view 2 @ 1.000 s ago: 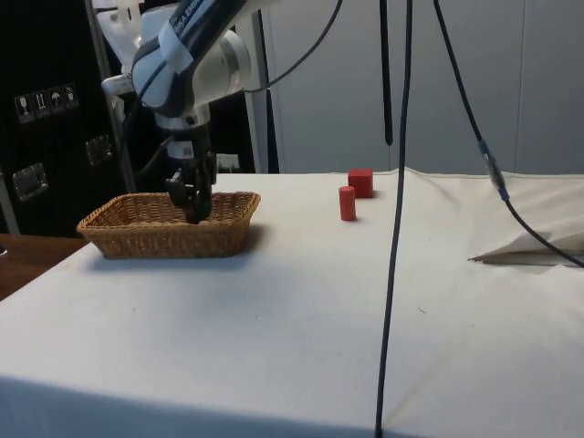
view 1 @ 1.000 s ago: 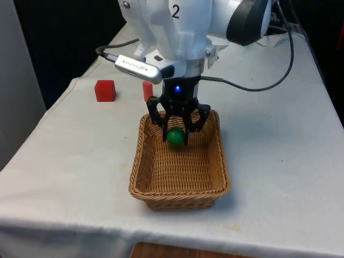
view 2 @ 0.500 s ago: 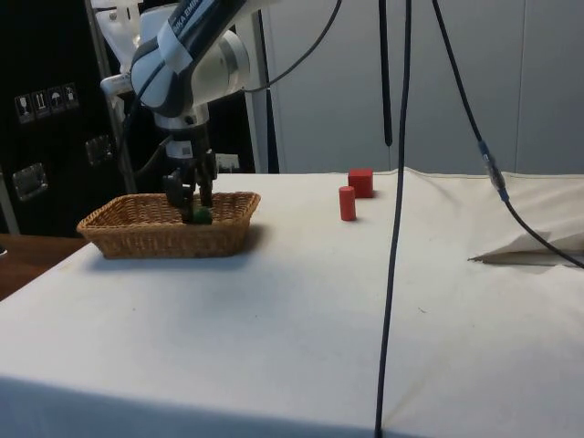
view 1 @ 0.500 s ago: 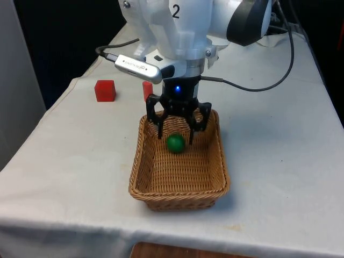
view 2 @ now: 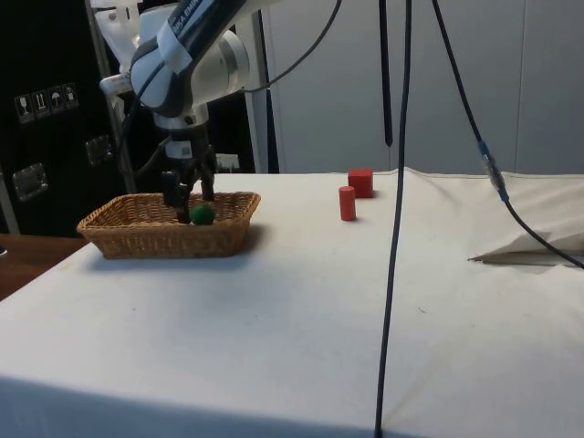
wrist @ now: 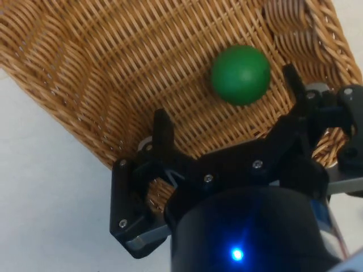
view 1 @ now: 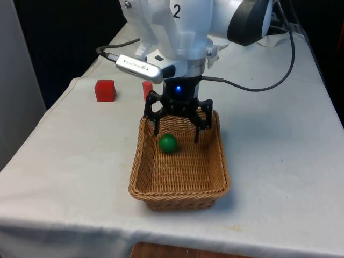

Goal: Pick up the object to the left of the cylinder and place it into the basket.

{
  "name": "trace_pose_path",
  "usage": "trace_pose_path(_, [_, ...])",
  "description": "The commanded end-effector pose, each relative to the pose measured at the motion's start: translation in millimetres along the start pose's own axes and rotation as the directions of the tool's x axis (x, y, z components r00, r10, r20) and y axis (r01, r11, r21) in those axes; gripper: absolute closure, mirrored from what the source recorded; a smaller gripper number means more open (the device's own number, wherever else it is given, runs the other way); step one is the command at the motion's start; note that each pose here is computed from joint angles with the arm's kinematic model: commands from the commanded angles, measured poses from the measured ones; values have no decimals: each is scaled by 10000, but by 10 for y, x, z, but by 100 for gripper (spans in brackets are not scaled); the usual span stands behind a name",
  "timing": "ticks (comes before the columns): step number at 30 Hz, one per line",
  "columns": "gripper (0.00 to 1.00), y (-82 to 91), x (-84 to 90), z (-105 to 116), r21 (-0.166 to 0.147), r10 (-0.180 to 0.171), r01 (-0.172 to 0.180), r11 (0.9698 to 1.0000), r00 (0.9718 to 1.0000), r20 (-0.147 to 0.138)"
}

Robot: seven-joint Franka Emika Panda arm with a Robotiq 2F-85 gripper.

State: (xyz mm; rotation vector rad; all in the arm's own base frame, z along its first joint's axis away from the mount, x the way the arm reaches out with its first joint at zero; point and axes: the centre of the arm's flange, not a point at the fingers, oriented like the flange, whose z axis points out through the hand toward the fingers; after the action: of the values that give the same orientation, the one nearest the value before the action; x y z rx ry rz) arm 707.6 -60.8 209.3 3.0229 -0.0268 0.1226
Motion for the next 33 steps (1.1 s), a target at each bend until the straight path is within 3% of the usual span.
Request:
trace_pose_path(1, [0, -5, -6, -25, -40, 2, -2, 10000, 10000, 12])
trace_pose_path(4, [0, -12, 1, -18, -7, -19, 19, 10000, 10000, 3])
trace_pose_path(22, [0, 58, -189, -518, 179, 83, -82, 9998, 9999, -85])
trace_pose_path(23, [0, 59, -169, -459, 224, 102, -101, 9997, 9999, -58])
trace_pose_path(33, [0, 61, -253, -888, 331, 41, -34, 9994, 9998, -208])
